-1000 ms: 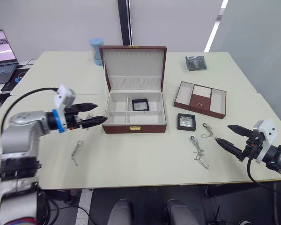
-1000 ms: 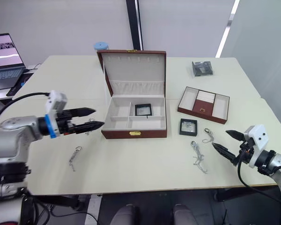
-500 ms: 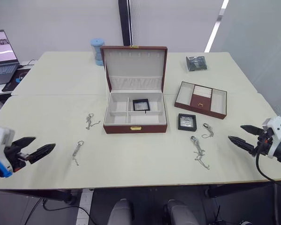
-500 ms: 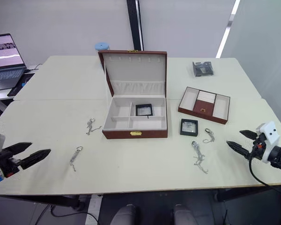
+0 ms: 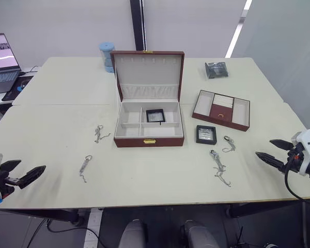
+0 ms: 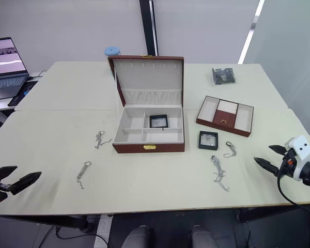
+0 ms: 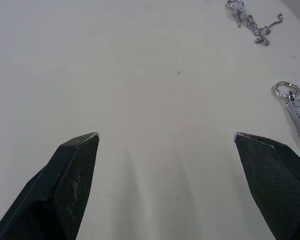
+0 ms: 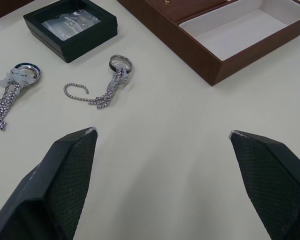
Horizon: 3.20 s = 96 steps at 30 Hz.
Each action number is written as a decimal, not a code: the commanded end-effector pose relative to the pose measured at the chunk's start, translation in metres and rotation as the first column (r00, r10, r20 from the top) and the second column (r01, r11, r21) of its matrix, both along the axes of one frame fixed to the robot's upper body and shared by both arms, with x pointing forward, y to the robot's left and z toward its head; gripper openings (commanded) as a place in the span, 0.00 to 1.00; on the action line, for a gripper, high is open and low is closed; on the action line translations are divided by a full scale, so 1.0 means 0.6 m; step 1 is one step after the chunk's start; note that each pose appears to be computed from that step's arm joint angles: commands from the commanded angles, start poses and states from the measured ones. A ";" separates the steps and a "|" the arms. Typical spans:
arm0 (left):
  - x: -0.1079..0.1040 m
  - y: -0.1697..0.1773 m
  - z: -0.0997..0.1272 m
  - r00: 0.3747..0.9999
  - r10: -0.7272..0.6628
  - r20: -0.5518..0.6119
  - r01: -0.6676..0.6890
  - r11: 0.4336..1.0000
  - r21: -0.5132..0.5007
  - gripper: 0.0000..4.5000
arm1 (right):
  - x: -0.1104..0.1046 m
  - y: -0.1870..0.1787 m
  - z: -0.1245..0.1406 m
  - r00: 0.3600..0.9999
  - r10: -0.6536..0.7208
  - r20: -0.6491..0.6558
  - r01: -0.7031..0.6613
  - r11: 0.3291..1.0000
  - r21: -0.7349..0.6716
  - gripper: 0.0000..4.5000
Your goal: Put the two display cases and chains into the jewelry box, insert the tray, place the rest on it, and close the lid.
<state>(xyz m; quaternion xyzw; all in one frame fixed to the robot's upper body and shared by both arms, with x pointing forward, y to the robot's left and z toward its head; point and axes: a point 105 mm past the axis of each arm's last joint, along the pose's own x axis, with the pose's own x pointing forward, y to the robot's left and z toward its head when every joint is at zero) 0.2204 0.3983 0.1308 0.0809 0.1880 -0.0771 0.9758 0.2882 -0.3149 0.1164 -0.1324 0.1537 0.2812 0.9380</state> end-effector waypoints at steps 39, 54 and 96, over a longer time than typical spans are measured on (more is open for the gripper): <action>0.020 -0.165 -0.073 0.972 0.021 0.234 0.017 0.987 -0.158 0.99 | -0.078 0.346 0.055 0.705 0.684 0.187 -0.706 0.702 0.095 1.00; 0.038 -0.162 -0.131 0.993 0.023 0.119 -0.009 0.993 -0.122 0.99 | -0.088 0.353 0.054 0.706 0.687 0.174 -0.706 0.701 0.099 1.00; 0.116 -0.259 0.011 0.926 -0.164 0.339 0.210 0.972 -0.103 0.00 | -0.058 0.343 0.069 0.773 0.583 0.251 -0.622 0.774 0.117 1.00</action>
